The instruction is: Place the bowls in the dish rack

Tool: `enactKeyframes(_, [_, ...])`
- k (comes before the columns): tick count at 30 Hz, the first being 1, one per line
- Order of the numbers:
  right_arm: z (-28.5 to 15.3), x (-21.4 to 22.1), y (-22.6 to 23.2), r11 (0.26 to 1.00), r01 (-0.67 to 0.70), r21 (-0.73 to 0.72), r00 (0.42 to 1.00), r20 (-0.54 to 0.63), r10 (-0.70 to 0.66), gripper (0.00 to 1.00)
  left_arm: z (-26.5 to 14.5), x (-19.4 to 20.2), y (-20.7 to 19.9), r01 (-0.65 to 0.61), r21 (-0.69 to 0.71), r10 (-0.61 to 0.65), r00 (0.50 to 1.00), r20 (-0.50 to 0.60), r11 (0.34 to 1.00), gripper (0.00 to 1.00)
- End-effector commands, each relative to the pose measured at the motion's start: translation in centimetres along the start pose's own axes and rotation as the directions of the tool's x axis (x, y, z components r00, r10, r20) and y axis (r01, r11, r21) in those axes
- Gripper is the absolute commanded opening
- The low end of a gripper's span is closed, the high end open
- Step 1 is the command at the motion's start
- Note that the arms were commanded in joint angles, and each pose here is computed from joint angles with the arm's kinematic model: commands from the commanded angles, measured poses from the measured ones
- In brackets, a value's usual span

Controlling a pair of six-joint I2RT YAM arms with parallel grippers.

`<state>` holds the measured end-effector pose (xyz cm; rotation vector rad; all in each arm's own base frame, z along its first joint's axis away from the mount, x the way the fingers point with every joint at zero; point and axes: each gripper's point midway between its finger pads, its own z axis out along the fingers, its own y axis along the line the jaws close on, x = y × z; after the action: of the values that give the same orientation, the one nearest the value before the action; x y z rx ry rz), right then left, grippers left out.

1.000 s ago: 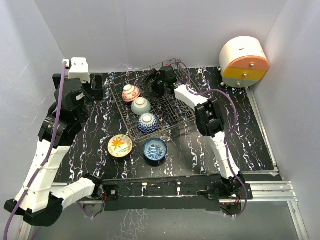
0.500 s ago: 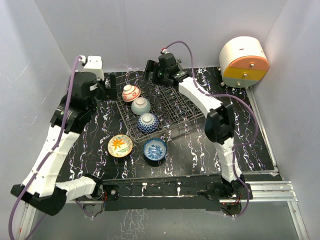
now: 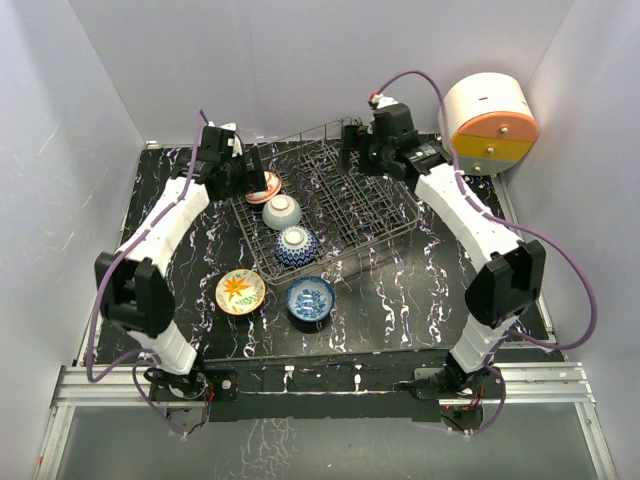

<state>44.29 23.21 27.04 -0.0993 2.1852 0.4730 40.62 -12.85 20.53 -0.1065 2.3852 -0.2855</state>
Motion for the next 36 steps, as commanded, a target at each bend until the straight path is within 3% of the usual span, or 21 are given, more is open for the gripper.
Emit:
enactKeyframes(1, [-4.5, -1.5, -3.1, 0.999, 0.032, 0.028, 0.998, 0.051, -0.034, 0.99, 2.0, -3.9, -1.9, 0.092, 0.065, -0.096, 0.993, 0.072, 0.994, 0.84])
enactKeyframes(12, [-7.6, 2.0, -3.9, 1.0, 0.012, -0.002, 1.0, 0.027, -0.012, 0.99, 10.9, -7.0, 0.5, 0.128, -0.1, -0.108, 0.978, 0.178, 0.987, 0.81])
enactKeyframes(23, [-6.8, 2.9, -5.2, 1.0, -0.009, 0.003, 1.0, -0.011, 0.009, 0.99, 14.5, -6.9, 2.3, 0.161, -0.154, -0.127, 0.969, 0.212, 0.975, 0.79])
enactKeyframes(27, [-6.4, 3.0, -5.4, 1.0, -0.02, 0.001, 1.0, -0.023, 0.02, 1.0, 16.0, -6.4, 2.6, 0.169, -0.165, -0.135, 0.971, 0.197, 0.972, 0.74])
enactKeyframes(36, [-5.6, 3.6, -6.5, 0.999, -0.05, 0.014, 0.997, -0.051, 0.05, 1.0, 16.5, -5.6, 4.2, 0.18, -0.212, -0.143, 0.973, 0.179, 0.961, 0.73])
